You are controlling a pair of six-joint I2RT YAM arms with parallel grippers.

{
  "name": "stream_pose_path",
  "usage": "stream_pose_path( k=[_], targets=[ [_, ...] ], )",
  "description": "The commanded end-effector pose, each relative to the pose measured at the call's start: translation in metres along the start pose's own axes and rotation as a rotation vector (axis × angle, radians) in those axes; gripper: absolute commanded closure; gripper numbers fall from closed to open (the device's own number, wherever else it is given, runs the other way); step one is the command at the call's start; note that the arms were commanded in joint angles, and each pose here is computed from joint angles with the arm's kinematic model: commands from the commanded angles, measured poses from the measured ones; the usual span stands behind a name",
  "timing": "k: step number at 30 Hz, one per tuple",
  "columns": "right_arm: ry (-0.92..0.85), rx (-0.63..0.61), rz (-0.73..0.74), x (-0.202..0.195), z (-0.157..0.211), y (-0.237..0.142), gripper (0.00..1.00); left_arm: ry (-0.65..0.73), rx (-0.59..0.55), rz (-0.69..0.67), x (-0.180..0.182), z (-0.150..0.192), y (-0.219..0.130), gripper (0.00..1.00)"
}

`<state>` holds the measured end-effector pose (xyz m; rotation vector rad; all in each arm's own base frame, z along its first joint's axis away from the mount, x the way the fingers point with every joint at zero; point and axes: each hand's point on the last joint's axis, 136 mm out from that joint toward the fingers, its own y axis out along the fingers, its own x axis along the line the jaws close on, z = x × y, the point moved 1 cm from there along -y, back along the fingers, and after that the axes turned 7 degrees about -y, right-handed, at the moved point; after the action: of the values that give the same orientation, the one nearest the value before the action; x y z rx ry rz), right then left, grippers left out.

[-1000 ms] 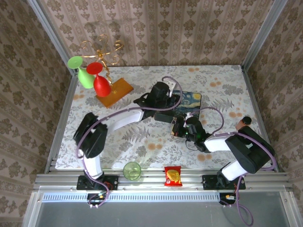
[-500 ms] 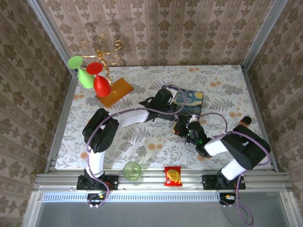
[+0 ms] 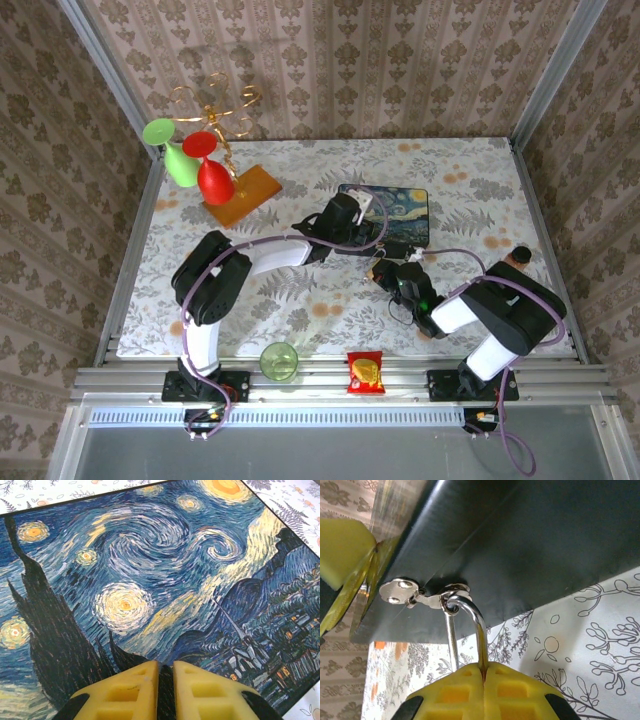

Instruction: Unlock the padlock with the key

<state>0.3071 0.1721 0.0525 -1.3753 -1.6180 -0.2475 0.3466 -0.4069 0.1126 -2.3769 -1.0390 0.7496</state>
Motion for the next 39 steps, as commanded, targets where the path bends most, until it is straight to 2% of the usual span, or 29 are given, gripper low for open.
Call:
stream_pose_path(
  k=[1, 10, 21, 31, 39],
  targets=[
    [0.104, -0.164, 0.014, -0.002, -0.029, 0.002, 1.00, -0.041, 0.327, -0.135, 0.046, 0.104, 0.003, 0.83],
    [0.082, -0.238, 0.001, 0.008, -0.047, -0.006, 1.00, -0.052, 0.333, -0.153, 0.056, 0.117, 0.000, 0.84],
    [0.123, -0.235, 0.018, -0.002, -0.051, -0.001, 1.00, -0.028, 0.319, -0.160, 0.061, 0.112, -0.004, 0.83],
    [0.105, -0.225, -0.026, -0.002, -0.072, 0.003, 1.00, -0.005, 0.326, -0.204, 0.073, 0.120, -0.007, 0.82],
    [0.116, -0.222, 0.007, -0.017, -0.084, 0.004, 1.00, 0.043, 0.329, -0.215, 0.078, 0.118, -0.009, 0.81]
  ],
)
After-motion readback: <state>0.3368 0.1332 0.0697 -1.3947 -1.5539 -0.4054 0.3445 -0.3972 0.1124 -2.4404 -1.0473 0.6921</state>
